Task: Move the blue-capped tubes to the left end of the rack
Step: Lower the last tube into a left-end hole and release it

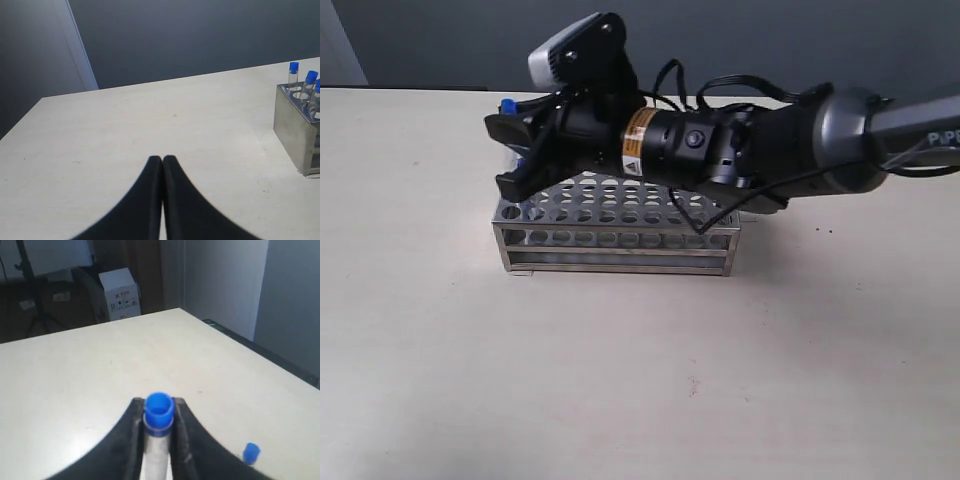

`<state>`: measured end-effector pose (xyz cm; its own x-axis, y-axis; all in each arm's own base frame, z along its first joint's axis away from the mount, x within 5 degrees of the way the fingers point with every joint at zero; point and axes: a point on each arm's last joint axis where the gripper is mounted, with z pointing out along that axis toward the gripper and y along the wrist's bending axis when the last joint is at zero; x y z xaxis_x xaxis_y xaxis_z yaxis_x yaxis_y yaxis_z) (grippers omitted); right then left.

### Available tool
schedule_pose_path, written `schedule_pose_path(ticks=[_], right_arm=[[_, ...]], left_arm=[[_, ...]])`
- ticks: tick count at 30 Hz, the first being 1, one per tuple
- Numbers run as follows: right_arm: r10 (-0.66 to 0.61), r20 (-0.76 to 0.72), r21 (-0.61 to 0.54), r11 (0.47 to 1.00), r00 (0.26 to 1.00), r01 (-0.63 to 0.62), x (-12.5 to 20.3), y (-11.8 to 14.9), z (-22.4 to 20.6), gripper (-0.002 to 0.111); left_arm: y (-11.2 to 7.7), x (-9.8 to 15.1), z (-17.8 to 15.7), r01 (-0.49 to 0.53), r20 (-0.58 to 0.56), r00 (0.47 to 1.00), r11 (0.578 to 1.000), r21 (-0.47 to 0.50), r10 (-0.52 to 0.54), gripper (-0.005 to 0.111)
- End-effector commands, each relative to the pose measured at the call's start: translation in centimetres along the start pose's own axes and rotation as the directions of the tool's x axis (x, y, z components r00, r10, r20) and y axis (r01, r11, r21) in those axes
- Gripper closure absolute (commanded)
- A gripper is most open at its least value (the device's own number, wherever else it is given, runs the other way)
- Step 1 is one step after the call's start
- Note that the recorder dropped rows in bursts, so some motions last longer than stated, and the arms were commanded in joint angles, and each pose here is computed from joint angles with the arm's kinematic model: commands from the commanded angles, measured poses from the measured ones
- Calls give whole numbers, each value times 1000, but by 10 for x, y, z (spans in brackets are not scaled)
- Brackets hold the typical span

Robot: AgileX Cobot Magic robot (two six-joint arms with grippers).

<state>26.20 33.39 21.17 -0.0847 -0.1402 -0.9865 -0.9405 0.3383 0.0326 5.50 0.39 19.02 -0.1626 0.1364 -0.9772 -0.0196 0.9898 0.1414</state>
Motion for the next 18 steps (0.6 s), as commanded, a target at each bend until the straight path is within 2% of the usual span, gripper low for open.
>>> schedule_pose_path(ticks=[1,18], right_arm=[[-26,-45,-21,999,999,25,10,5,19,109],[-4,-146,-4,1000,989,3,49,-3,38,109]], left_arm=[[0,-2,0,5,12,1000,1000,8,-5,106],[0,-2,0,5,12,1000,1000,8,-5,106]])
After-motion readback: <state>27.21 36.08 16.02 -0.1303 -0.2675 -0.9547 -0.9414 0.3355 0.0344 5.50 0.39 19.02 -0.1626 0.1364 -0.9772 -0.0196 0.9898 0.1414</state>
